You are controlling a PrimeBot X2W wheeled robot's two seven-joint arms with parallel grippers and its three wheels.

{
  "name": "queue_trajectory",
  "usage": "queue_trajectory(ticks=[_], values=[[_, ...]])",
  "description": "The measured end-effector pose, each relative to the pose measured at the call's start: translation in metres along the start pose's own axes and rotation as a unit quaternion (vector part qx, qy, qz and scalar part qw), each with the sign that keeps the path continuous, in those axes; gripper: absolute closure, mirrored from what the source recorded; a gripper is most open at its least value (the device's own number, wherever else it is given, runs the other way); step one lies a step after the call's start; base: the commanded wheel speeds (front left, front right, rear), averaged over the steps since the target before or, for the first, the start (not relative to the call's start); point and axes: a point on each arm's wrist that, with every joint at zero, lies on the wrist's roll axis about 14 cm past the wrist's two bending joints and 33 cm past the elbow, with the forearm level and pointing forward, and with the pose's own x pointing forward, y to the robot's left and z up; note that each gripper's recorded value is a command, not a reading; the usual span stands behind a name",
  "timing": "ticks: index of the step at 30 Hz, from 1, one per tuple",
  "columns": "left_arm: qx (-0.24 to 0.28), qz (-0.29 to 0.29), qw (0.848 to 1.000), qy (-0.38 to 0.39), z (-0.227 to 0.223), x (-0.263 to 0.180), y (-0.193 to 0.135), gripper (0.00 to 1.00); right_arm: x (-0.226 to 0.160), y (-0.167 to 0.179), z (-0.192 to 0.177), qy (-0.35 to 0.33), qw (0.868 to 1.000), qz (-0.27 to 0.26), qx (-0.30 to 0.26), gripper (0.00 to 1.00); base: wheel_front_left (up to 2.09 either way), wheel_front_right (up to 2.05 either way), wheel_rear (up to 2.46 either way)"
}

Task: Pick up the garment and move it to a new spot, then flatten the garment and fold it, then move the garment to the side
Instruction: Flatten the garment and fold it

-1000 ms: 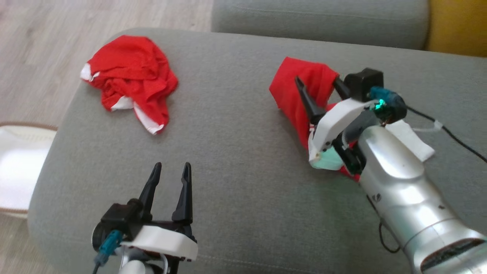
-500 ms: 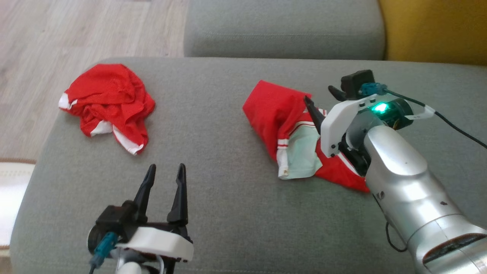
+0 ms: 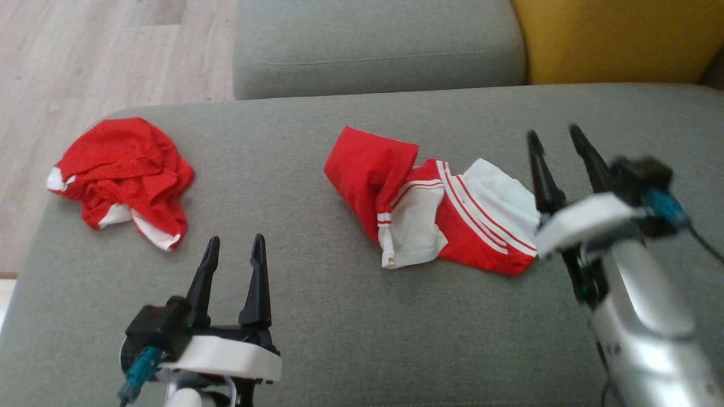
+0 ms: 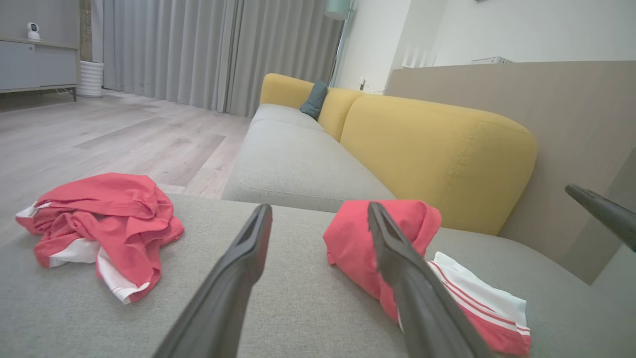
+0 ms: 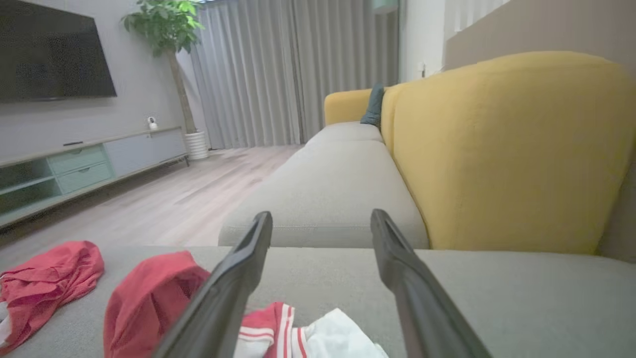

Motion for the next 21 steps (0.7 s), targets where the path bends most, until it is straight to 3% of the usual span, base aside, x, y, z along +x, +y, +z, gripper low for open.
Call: queue_trajectory(ticks=[9, 17, 21], values=[[-0.006, -0.021, 1.000, 0.018, -0.012, 0.007, -0.012, 0.00, -0.069, -0.025, -0.029, -0.010, 0.996, -0.077, 0.045, 0.00, 0.00, 0.00, 0.00], [-0.017, -0.056, 0.997, 0.044, -0.030, 0.015, -0.033, 0.00, -0.076, -0.035, -0.011, -0.028, 0.994, -0.096, 0.047, 0.00, 0.00, 0.00, 0.00], [-0.021, -0.107, 0.992, 0.063, -0.045, 0.028, -0.062, 0.00, -0.079, -0.045, -0.014, -0.021, 0.992, -0.112, 0.046, 0.00, 0.00, 0.00, 0.00]])
